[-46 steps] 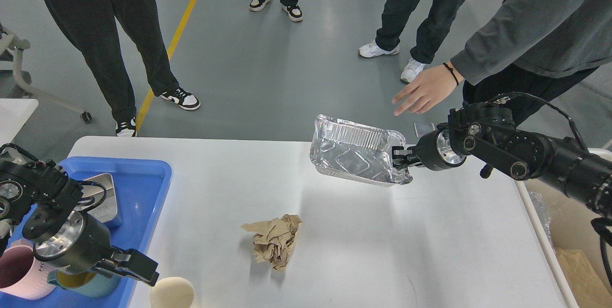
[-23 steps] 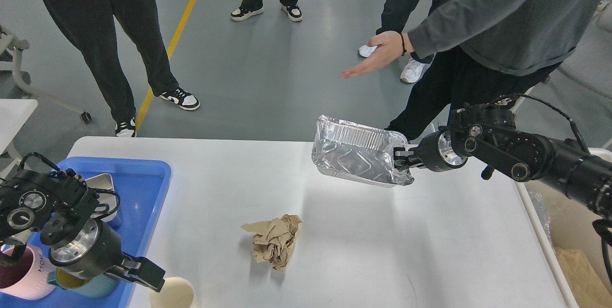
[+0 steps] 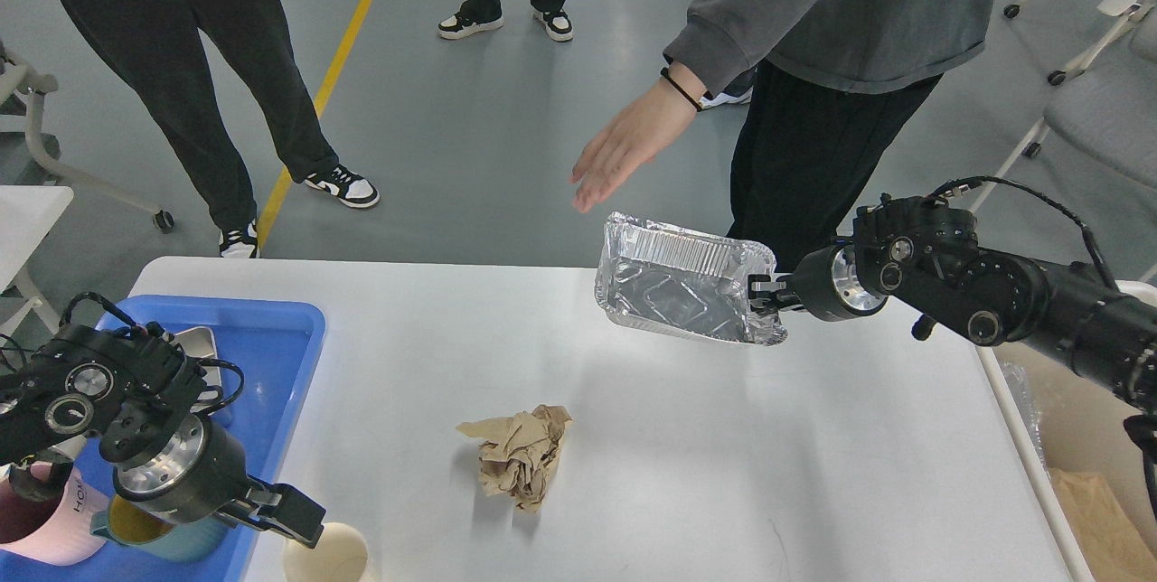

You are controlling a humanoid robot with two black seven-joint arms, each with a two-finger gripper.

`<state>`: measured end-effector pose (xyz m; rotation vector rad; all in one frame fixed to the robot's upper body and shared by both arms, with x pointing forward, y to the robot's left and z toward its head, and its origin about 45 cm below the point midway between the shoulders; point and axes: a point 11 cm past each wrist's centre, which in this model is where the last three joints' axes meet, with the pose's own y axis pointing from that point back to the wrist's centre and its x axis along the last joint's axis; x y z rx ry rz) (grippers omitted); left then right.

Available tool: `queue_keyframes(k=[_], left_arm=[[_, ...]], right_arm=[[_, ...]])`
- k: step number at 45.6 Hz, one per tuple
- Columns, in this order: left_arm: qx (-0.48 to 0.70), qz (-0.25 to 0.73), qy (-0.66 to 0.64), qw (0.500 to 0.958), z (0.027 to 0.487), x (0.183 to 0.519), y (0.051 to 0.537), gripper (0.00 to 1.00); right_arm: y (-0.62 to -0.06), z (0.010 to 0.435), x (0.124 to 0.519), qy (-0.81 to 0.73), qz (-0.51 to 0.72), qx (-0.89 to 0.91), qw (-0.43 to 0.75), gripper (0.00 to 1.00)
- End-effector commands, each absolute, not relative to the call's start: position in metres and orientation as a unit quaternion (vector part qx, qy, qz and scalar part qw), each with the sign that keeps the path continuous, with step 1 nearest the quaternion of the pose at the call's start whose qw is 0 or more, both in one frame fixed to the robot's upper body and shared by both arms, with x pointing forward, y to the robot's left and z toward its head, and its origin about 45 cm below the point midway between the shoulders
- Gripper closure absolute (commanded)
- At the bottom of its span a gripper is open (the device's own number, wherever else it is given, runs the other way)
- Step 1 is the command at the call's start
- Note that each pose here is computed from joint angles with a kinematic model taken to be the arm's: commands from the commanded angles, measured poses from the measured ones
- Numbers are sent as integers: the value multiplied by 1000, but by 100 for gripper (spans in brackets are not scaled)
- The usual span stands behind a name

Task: Tidy desktop
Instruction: 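Reach the left gripper into the blue tray and grasp the white paper cup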

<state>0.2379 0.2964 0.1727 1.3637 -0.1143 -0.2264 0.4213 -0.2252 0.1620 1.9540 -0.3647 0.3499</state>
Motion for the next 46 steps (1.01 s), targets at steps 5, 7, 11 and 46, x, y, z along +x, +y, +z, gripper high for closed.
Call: queue_keyframes(k=[5,7,11,46], left_arm=[[629,-101,-52,769,172,238,297,5],[629,-99,-50,769,171,238,297,5],[629,-99,-46,770,169,236,298,5],[630,-117,-63,765,141,236,277,7]], right_arm=[[-232,169,425,-157,154,814,537,100],[-233,171,426,-158,154,813,538,100],[-242,176,427,-163,156,810,541,100],[-251,179,425,-164,155,809,543,100]])
